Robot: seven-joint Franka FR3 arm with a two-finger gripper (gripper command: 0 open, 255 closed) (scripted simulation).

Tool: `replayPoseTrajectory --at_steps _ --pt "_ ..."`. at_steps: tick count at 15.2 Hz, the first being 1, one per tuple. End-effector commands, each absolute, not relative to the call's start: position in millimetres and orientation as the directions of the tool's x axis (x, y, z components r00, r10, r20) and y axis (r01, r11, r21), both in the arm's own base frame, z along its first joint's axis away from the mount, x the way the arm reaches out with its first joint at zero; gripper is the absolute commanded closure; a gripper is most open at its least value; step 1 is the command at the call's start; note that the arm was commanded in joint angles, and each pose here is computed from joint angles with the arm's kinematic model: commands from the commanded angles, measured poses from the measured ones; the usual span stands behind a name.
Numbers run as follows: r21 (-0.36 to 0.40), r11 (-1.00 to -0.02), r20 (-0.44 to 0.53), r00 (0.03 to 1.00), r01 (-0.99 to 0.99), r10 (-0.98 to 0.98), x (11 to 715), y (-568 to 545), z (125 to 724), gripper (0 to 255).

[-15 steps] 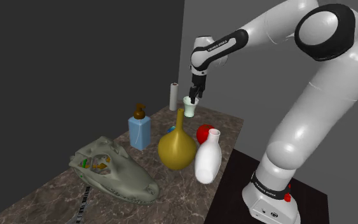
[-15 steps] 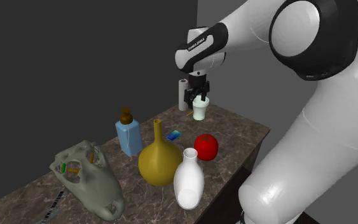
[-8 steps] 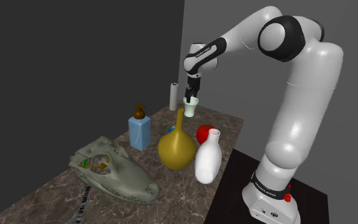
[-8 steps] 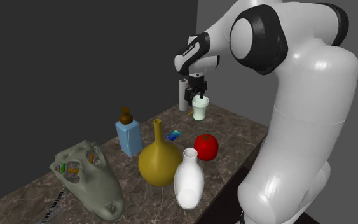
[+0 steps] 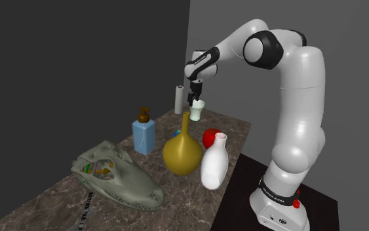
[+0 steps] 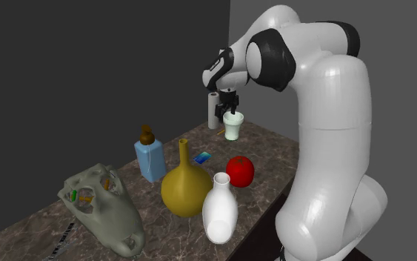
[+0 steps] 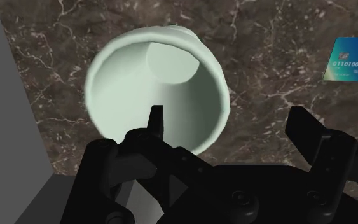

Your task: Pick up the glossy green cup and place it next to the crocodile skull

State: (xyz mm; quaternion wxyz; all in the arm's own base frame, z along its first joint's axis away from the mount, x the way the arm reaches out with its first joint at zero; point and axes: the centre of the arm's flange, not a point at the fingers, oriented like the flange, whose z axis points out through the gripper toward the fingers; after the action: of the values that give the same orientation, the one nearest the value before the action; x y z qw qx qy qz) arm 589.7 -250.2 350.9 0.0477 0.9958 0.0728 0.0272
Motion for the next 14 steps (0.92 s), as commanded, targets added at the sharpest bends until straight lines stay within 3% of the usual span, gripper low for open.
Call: replayPoseTrajectory --at_steps 1,12,13,14 --pt "0.099 -0.985 0.048 0.988 0.143 0.148 591.1 -252.1 340.9 0" --pt "0.099 -0.985 0.048 0.988 0.143 0.148 592.2 -253.8 322.1 0" --pt "0.099 -0.985 0.048 0.988 0.143 0.148 592.2 -253.8 322.1 255" --pt "0.099 -0.985 0.048 0.988 0.143 0.148 592.2 -253.8 322.1 255"
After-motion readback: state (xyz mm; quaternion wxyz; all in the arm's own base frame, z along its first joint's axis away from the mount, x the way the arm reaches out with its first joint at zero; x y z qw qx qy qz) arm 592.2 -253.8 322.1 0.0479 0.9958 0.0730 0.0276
